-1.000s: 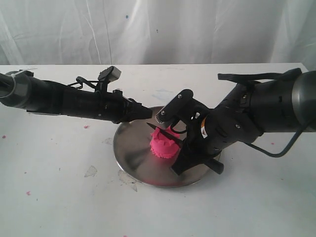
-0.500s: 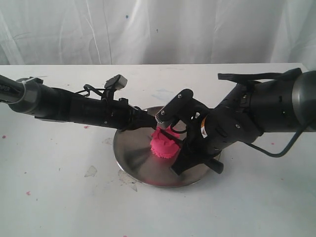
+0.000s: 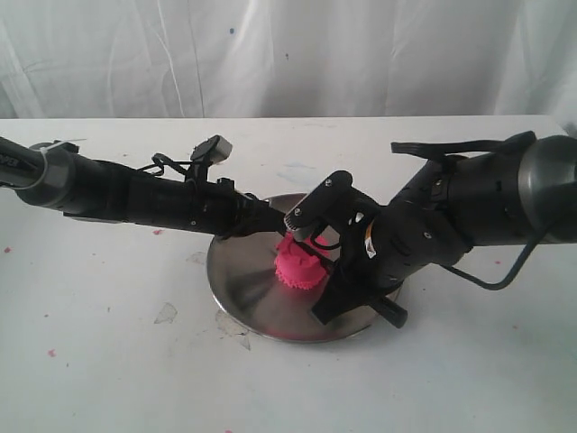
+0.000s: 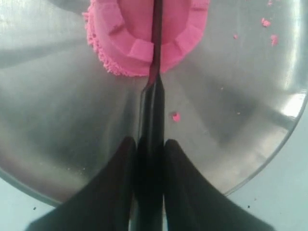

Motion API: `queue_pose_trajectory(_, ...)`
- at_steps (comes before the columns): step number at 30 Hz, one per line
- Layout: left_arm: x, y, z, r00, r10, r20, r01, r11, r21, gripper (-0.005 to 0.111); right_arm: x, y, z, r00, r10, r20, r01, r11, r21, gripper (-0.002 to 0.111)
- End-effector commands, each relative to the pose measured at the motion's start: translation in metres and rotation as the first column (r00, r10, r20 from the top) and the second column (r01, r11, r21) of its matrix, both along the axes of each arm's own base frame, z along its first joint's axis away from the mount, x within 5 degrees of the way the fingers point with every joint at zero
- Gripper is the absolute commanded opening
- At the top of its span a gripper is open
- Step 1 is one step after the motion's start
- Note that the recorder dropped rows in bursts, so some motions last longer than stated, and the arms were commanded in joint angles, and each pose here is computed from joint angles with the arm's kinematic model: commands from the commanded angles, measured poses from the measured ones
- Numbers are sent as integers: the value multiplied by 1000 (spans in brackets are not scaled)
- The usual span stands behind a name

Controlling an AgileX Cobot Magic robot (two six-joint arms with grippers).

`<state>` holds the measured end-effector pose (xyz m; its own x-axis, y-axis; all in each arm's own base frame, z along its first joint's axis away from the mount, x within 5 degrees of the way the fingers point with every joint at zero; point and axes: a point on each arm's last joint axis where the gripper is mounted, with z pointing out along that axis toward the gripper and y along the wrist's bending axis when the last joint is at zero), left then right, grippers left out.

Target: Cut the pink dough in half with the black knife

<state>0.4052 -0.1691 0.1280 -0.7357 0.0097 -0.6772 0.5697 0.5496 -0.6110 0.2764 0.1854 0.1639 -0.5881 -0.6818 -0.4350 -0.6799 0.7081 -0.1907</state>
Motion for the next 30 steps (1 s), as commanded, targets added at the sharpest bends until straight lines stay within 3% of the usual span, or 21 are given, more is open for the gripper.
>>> queue_pose_trajectory(1, -2, -2, -4, 1000, -25, -3, 25, 1000, 17, 0, 1, 2, -1, 1000, 10, 9, -10, 1000, 8, 0)
queue_pose_trajectory(9, -3, 0, -15, 999, -40, -7, 40, 995, 95, 0, 1, 2, 5, 1000, 11, 25, -12, 1000, 19, 0)
queue_pose_trajectory(30, -5, -2, -19, 998, -58, -31, 60, 996, 61, 0, -3, 0, -5, 1000, 23, -1, -23, 1000, 1, 0)
